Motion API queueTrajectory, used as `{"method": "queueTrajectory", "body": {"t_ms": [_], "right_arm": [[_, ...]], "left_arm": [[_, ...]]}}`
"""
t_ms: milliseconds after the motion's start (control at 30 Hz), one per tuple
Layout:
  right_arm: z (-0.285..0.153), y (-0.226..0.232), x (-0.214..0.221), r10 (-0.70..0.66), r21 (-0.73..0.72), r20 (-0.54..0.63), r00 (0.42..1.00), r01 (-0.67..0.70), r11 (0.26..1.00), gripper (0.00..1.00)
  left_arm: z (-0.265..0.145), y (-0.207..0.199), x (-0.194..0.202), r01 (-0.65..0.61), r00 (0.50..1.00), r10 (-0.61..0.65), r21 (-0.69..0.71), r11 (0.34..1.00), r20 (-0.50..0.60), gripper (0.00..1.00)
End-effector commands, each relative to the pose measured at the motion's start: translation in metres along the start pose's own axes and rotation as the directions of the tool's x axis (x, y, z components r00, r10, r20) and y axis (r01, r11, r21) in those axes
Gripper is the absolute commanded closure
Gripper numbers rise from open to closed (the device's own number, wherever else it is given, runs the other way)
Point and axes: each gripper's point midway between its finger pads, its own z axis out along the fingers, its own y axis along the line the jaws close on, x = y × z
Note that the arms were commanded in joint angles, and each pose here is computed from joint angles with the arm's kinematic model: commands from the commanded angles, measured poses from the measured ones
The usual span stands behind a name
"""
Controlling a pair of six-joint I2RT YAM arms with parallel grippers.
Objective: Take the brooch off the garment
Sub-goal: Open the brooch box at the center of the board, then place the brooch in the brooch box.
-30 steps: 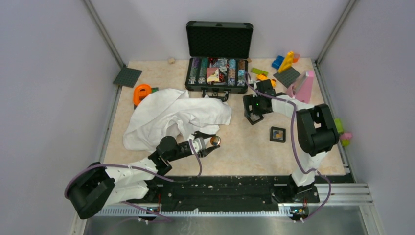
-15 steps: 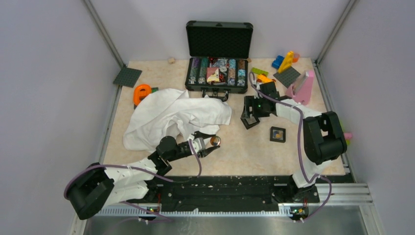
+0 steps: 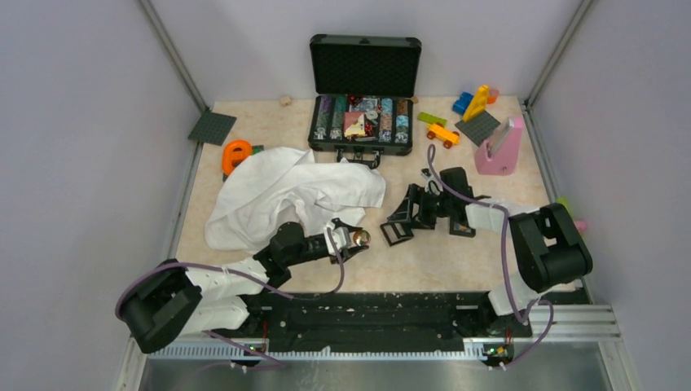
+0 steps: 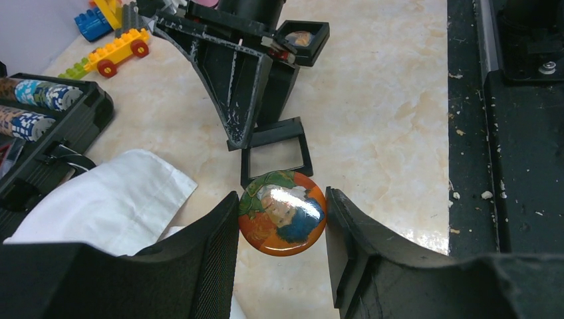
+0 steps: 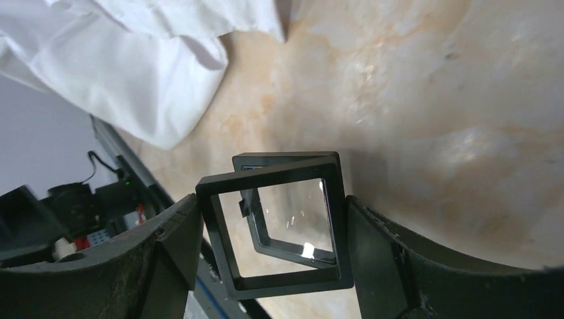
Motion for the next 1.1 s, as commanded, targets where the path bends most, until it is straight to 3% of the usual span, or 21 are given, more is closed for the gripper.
{"method": "queueTrajectory", "body": {"t_ms": [0, 233, 633, 1067], "right_arm": [[-0.013, 0.051, -0.006, -0.034, -0.184, 0.062, 0.997, 0.045, 0.982, 0.52], [-0.023, 0.062, 0.014, 0.002, -0.256, 0.062, 0.998, 0.014, 0.967, 0.52], [-0.021, 0.073, 0.027, -0.04, -0.241, 0.061, 0.997, 0.054, 0.969, 0.53], [-0.034, 0.092, 0.022, -0.06, -0.274, 0.083, 0.995, 0.081, 0.958, 0.53]], "left_arm": [[0.013, 0.005, -0.005, -0.021, 1.0, 0.022, 0.009, 1.0, -0.008, 0.6], [0.024, 0.004, 0.011, -0.003, 0.998, 0.004, 0.024, 1.0, -0.068, 0.61], [0.03, 0.007, 0.016, 0.0, 0.996, 0.002, 0.018, 1.0, -0.088, 0.61], [0.03, 0.014, 0.059, 0.053, 0.945, -0.057, -0.021, 0.998, -0.321, 0.61]]}}
